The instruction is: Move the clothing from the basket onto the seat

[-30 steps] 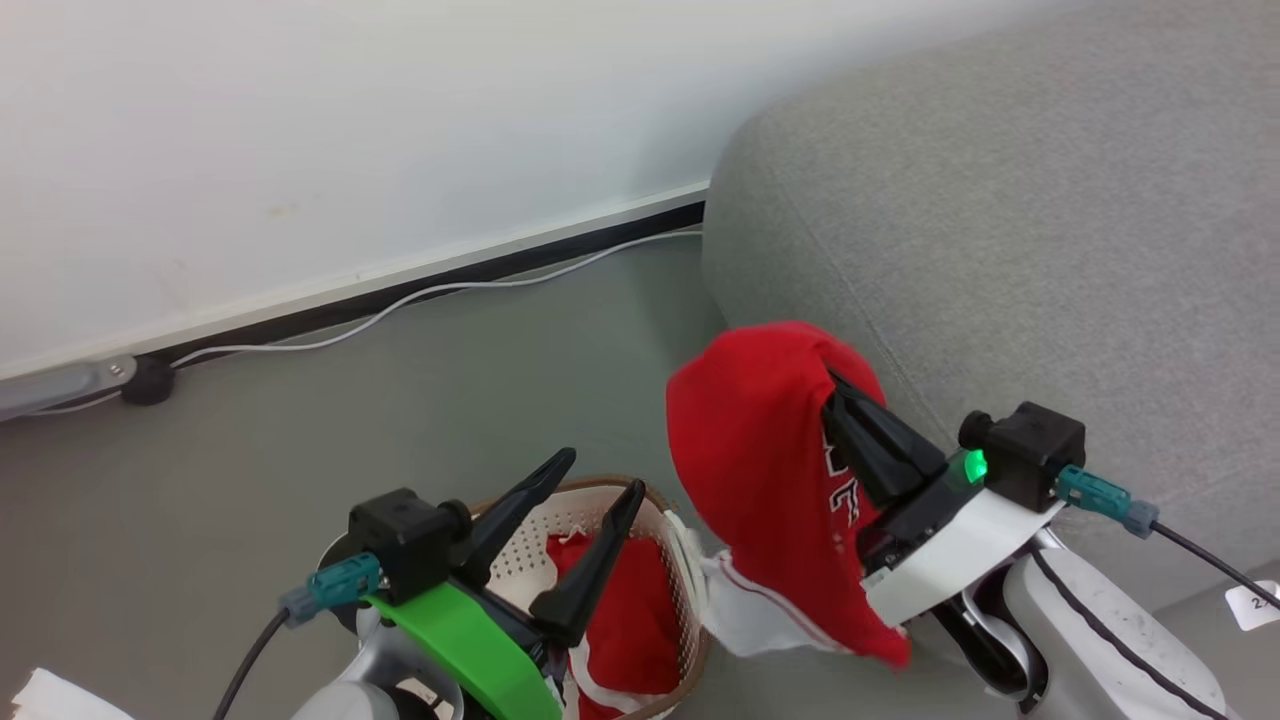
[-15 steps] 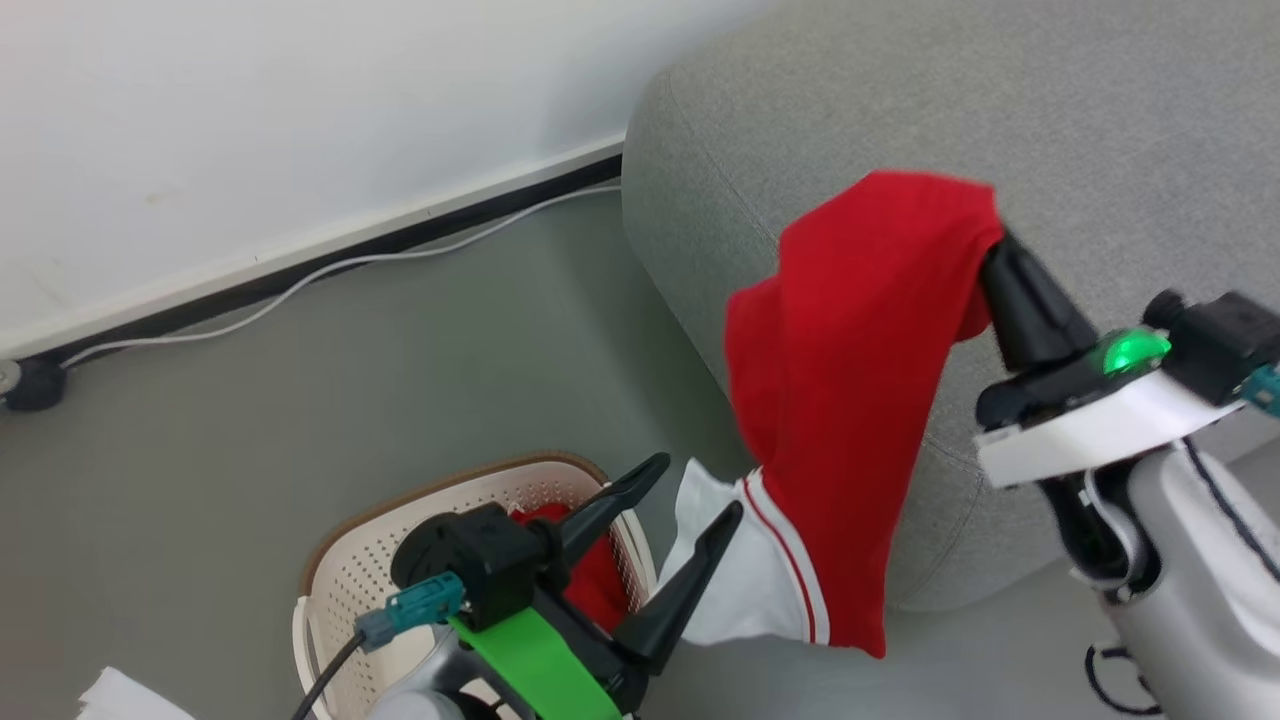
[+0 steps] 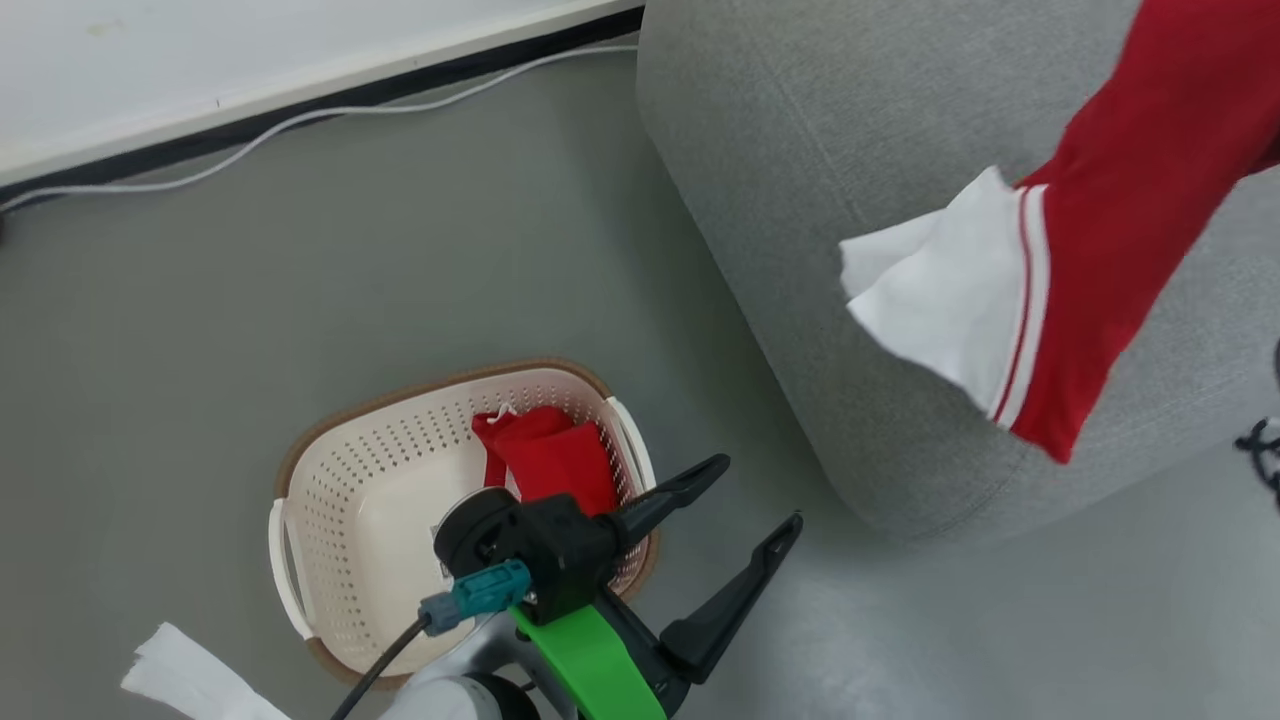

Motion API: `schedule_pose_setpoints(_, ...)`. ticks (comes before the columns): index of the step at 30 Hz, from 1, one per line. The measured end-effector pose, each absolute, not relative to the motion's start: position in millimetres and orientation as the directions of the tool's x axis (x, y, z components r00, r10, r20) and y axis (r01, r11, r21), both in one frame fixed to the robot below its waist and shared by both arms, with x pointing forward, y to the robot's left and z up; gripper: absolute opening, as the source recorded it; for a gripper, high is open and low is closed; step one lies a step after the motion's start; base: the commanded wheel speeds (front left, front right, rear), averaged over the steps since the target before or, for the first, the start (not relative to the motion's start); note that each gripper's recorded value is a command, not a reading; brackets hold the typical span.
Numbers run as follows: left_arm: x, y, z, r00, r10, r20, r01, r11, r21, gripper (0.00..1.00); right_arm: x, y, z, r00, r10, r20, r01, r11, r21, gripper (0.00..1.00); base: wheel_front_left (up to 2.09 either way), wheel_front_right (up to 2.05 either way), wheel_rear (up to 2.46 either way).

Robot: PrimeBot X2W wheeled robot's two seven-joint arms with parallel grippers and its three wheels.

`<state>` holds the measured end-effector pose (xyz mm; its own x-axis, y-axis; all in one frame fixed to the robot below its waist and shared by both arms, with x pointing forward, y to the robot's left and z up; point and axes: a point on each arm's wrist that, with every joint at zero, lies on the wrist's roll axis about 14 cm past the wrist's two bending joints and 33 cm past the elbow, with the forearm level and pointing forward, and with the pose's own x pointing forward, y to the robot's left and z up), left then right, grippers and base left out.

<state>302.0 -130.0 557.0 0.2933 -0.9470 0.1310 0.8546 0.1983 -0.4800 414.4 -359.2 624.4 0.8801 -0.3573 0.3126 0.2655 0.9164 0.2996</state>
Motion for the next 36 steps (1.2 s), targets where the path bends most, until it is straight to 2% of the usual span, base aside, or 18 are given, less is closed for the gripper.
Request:
schedule_pose_setpoints(4, 309.4, -125.6, 541.7, 0.303, -0.948, 0.094, 0.837, 0.217, -0.502, 1.0, 430.2, -403.4, 645.6, 0.818, -0.463, 0.341, 0.355, 0.873, 0.334, 0.0, 0.0, 0.0, 0.0)
schedule_pose_setpoints(11, 326.8, -112.1, 512.9, 0.333, -0.943, 0.028, 0.796, 0.265, -0.544, 1.0, 475.2, -439.8, 685.8, 0.735, -0.526, 0.428, 0.375, 0.841, 0.389, 0.0, 0.0, 0.0, 0.0)
schedule_pose_setpoints(16, 341.9, -98.2, 481.4, 0.353, -0.934, -0.061, 0.763, 0.325, -0.559, 1.0, 498.1, -453.1, 696.3, 0.728, -0.508, 0.46, 0.426, 0.861, 0.278, 0.0, 0.0, 0.0, 0.0)
schedule_pose_setpoints(22, 358.4, -89.1, 455.2, 0.375, -0.919, -0.122, 0.712, 0.37, -0.597, 1.0, 525.0, -455.6, 640.4, 0.775, -0.522, 0.356, 0.472, 0.853, 0.224, 0.0, 0.0, 0.0, 0.0)
schedule_pose_setpoints(26, 364.3, -87.0, 438.3, 0.365, -0.918, -0.153, 0.688, 0.376, -0.621, 1.0, 539.5, -445.9, 572.8, 0.813, -0.54, 0.216, 0.495, 0.837, 0.232, 0.0, 0.0, 0.0, 0.0)
schedule_pose_setpoints(28, 366.7, -86.7, 430.4, 0.359, -0.919, -0.165, 0.693, 0.381, -0.612, 1.0, 541.5, -438.1, 531.9, 0.824, -0.552, 0.128, 0.513, 0.823, 0.244, 0.0, 0.0, 0.0, 0.0)
schedule_pose_setpoints(36, 392.5, -77.9, 397.6, 0.388, -0.898, -0.205, 0.671, 0.428, -0.605, 1.0, 534.1, -442.6, 467.6, 0.826, -0.564, -0.001, 0.557, 0.815, 0.159, 0.0, 0.0, 0.0, 0.0)
